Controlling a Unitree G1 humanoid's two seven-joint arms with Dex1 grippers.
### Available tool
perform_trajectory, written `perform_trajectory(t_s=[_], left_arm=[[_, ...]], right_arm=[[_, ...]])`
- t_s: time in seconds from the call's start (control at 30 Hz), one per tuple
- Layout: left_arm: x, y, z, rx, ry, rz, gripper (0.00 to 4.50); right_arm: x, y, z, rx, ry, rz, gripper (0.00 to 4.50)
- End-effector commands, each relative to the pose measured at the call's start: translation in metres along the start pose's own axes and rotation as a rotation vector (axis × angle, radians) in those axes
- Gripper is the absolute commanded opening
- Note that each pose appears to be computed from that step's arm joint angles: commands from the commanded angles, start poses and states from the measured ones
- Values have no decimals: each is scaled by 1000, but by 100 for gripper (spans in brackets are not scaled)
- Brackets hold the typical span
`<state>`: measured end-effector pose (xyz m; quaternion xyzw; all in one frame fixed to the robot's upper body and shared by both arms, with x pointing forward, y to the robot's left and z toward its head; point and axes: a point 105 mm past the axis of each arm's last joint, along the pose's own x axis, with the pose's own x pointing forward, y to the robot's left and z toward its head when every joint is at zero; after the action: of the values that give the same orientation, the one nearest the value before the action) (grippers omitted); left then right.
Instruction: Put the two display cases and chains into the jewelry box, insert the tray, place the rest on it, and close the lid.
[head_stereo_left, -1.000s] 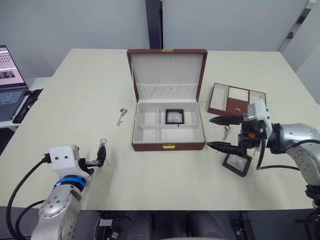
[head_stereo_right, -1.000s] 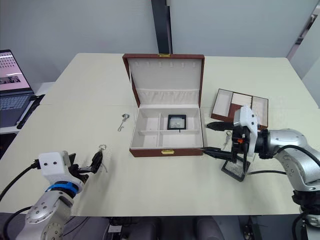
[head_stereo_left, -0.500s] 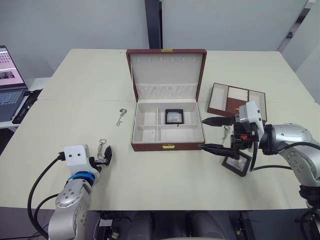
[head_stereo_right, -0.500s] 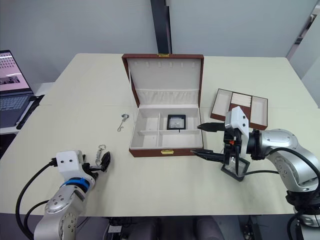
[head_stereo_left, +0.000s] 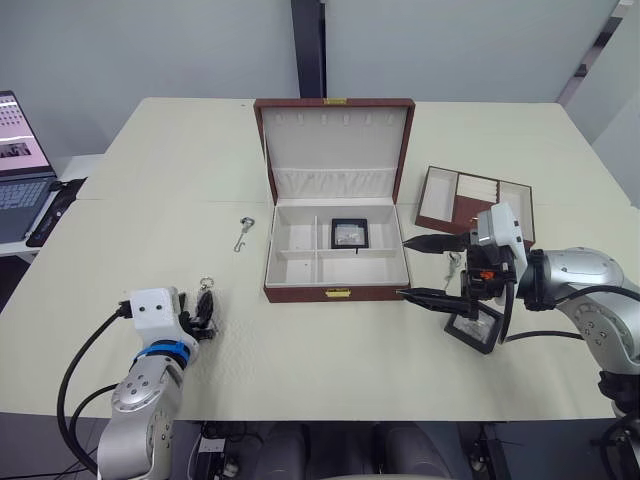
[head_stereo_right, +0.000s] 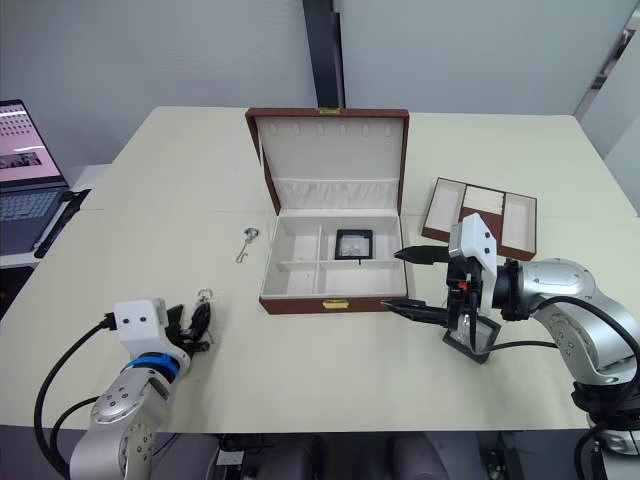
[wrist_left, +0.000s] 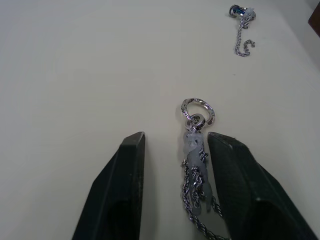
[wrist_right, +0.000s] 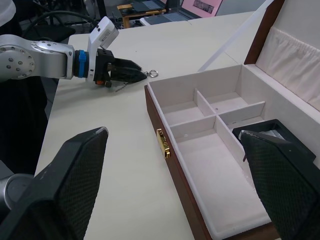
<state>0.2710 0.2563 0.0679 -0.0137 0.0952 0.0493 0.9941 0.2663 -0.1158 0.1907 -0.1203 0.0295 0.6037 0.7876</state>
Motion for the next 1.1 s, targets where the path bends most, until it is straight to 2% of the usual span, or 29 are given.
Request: perform_trajectory(t_s=[0.03, 0.1, 0.13, 0.43, 0.57, 0.8, 0.97, 1.1], left_arm=[[-1, -3, -6, -19, 29, -11, 78], [-1, -3, -6, -18, 28, -10, 14], [-1, -3, -5, -16, 26, -10, 1], [-2, -4, 4, -19, -2, -20, 1], [-2, -7, 17, -9, -31, -38, 1], [-2, -28, 64, 39, -133, -154, 1], [0, -56, 102, 69, -209, -267, 1], [4, -75, 122, 85, -239, -333, 1]], right_arm=[[-1, 3, 7, -38, -17, 4, 450], [-1, 3, 7, -37, -17, 2, 450], [-1, 3, 7, -38, -17, 1, 450], [-5, 2, 12, -42, -29, -2, 450], [-6, 2, 15, -46, -37, -3, 450], [-9, -1, 28, -62, -78, -30, 450], [-12, -4, 30, -70, -87, -63, 450], [-15, -7, 29, -67, -88, -99, 450]])
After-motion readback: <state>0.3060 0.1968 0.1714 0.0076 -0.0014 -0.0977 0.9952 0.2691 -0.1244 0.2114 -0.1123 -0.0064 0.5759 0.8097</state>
